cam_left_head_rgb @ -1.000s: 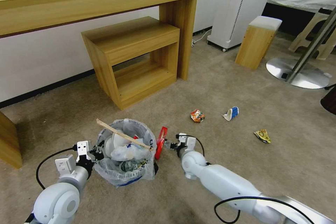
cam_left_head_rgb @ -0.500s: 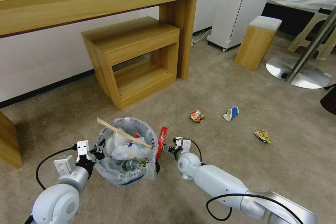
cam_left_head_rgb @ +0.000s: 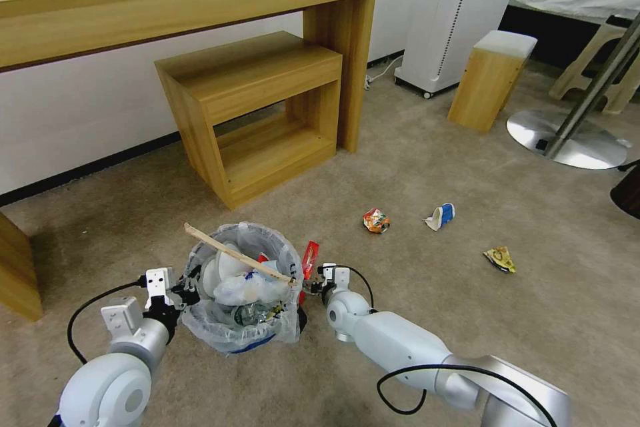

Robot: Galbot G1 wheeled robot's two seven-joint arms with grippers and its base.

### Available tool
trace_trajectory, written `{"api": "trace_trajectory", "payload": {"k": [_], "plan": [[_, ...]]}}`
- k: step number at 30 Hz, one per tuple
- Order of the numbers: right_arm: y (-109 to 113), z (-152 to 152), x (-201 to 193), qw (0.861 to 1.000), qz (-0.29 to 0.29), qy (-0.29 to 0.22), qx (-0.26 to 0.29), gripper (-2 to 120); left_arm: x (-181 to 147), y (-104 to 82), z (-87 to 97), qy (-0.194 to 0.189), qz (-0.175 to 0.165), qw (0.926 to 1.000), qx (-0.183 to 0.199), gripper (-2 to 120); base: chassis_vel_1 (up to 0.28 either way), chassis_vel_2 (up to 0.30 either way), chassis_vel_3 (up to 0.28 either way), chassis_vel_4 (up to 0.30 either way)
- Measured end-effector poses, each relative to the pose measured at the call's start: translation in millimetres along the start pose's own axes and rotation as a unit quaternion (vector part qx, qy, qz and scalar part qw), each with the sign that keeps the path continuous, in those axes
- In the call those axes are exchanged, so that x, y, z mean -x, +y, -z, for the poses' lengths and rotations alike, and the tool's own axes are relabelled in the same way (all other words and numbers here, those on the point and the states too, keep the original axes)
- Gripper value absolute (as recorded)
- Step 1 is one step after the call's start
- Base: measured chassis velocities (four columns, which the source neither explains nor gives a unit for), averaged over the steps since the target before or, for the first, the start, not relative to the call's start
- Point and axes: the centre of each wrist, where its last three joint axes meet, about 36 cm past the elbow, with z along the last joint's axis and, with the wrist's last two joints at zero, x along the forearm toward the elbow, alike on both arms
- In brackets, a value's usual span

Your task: Pick up the trash bin and place the garbage on the floor into it.

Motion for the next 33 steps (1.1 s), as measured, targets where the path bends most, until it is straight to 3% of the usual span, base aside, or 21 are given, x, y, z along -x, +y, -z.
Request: {"api": "trace_trajectory", "payload": {"k": [10,13,17,24,33], "plan": [[18.9,-3.9,6.1,1.0,0.013,0.005,-0.017,100,-0.9,-2.8,-1.2,-0.004,-0.005,1.0,-0.004,0,0.0,0.0,0.0,0.0],[24.4,-7.4,9.0,0.999,0.023,0.004,-0.039,97,-0.9,-3.1,-1.5,-0.005,-0.006,1.0,-0.005,0,0.0,0.0,0.0,0.0],[31.3,-7.0,13.6,0.998,0.018,0.016,-0.055,86,-1.1,-4.2,-2.0,-0.008,-0.007,0.9999,-0.008,0,0.0,0.0,0.0,0.0],[31.1,-9.0,21.0,0.997,0.002,0.024,-0.072,84,-3.7,-5.6,-3.5,-0.01,-0.01,0.9999,-0.009,0,0.0,0.0,0.0,0.0],[15.2,-17.7,24.8,0.996,0.007,0.021,-0.086,54,-7.1,-7.8,-4.4,-0.015,-0.015,0.9997,-0.01,0,0.0,0.0,0.0,0.0]]}}
